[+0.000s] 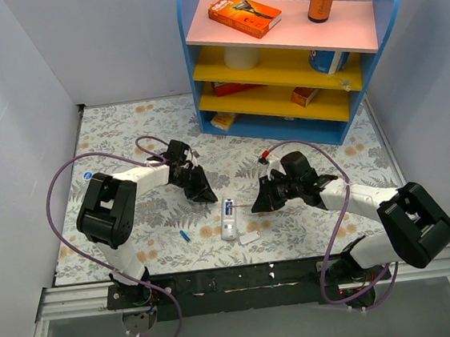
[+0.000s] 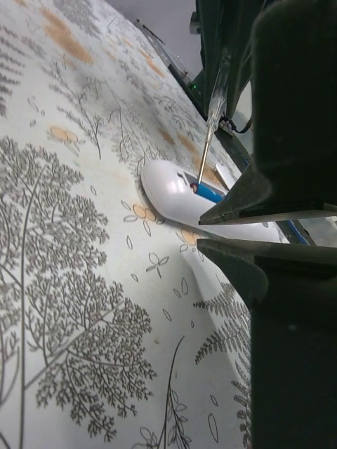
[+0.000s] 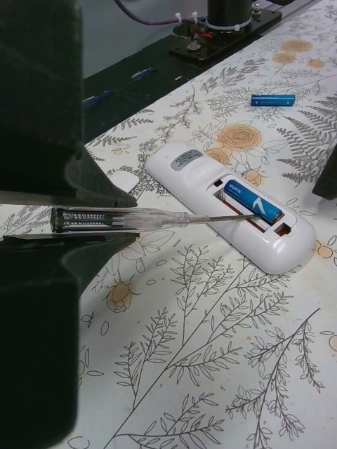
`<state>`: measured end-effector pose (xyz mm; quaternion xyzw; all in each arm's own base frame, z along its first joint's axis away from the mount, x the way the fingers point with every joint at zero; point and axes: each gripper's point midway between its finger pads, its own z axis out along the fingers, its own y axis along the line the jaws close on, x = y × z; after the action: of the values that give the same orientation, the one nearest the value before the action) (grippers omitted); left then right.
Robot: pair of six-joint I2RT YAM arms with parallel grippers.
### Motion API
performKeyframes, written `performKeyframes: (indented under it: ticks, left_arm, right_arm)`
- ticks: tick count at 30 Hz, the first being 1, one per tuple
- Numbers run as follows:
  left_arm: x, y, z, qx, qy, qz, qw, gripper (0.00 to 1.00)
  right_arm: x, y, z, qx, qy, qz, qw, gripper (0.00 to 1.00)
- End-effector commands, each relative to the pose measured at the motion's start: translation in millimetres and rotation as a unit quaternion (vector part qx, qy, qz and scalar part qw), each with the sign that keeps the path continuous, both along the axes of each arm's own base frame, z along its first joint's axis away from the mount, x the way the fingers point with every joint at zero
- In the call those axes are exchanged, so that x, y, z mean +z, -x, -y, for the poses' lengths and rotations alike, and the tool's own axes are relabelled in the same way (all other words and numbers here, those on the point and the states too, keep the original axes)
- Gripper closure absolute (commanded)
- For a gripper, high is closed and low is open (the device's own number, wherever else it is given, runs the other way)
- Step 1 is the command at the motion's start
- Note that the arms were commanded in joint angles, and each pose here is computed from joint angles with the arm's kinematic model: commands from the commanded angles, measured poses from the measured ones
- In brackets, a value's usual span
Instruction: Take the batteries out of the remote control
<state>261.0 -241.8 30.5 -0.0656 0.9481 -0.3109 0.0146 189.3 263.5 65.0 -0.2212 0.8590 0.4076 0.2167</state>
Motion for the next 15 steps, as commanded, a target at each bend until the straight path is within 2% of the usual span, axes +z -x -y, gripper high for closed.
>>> performKeyframes:
  ticks: [1,8,15]
  left_arm:
    - [39,-13,17,-0.013,0.064,0.046,0.997,0.86]
    - [24,2,26,-0.038,0.094,0.019,0.995,0.88]
    - [0,9,26,-0.035,0.085,-0.004,0.996,0.88]
  right_arm:
    - [-15,16,8,0.017,0.027,-0.033,0.999,0.99]
    - [-22,15,10,0.018,0.031,-0.038,0.999,0.99]
    - [-33,18,19,0.012,0.034,-0.052,0.998,0.99]
